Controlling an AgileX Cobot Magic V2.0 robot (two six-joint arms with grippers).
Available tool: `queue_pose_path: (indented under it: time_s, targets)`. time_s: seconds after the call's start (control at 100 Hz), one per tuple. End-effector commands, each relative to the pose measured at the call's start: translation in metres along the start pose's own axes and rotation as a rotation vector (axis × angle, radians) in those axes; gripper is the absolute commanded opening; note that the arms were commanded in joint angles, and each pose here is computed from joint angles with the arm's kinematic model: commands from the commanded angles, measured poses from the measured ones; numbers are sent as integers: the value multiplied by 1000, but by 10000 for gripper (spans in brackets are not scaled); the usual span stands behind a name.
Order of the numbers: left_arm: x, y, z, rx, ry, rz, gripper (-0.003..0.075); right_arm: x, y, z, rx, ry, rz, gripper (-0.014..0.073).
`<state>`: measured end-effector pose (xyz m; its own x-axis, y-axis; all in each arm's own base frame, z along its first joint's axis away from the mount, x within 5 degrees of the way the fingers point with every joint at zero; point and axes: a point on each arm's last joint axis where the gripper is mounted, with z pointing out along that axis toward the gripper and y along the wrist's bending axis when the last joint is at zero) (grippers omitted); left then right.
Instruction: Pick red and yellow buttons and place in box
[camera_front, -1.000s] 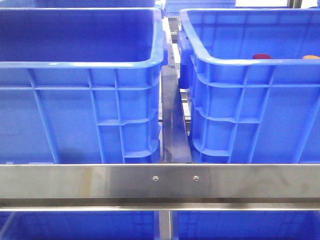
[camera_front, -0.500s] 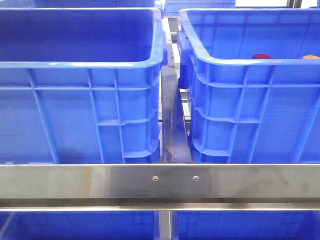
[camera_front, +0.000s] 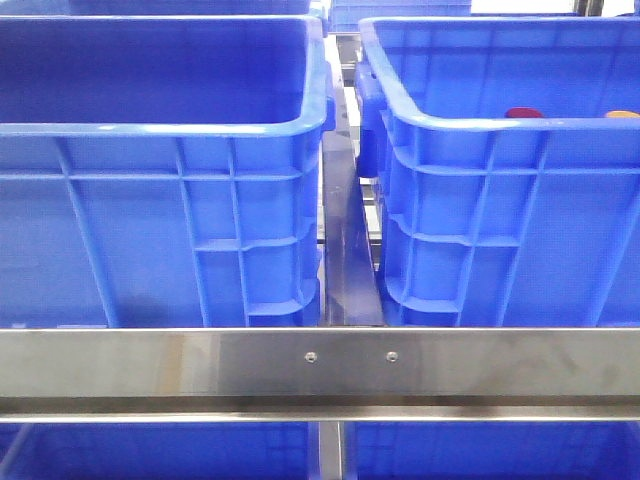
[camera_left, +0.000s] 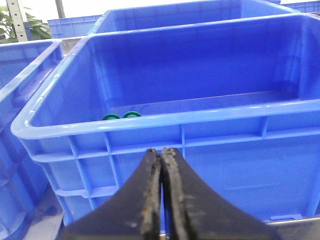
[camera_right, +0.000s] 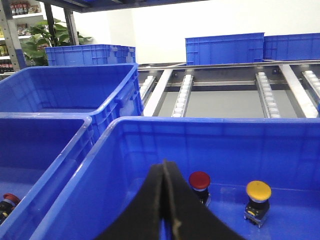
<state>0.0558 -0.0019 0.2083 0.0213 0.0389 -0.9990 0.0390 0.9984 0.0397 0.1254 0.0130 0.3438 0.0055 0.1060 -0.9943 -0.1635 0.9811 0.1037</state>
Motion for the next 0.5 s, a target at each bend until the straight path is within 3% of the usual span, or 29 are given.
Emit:
queue_pose_path:
  time_s: [0.0, 0.39, 0.49]
  targets:
    - [7, -1, -1, 7, -70, -10, -19, -10, 1, -2, -3, -32, -7, -68]
    - [7, -1, -1, 7, -70, -10, -19, -11, 3, -5, -18, -38, -3, -68]
    - [7, -1, -1, 7, -70, -10, -19, -10, 6, -11, -26, -19, -50, -68]
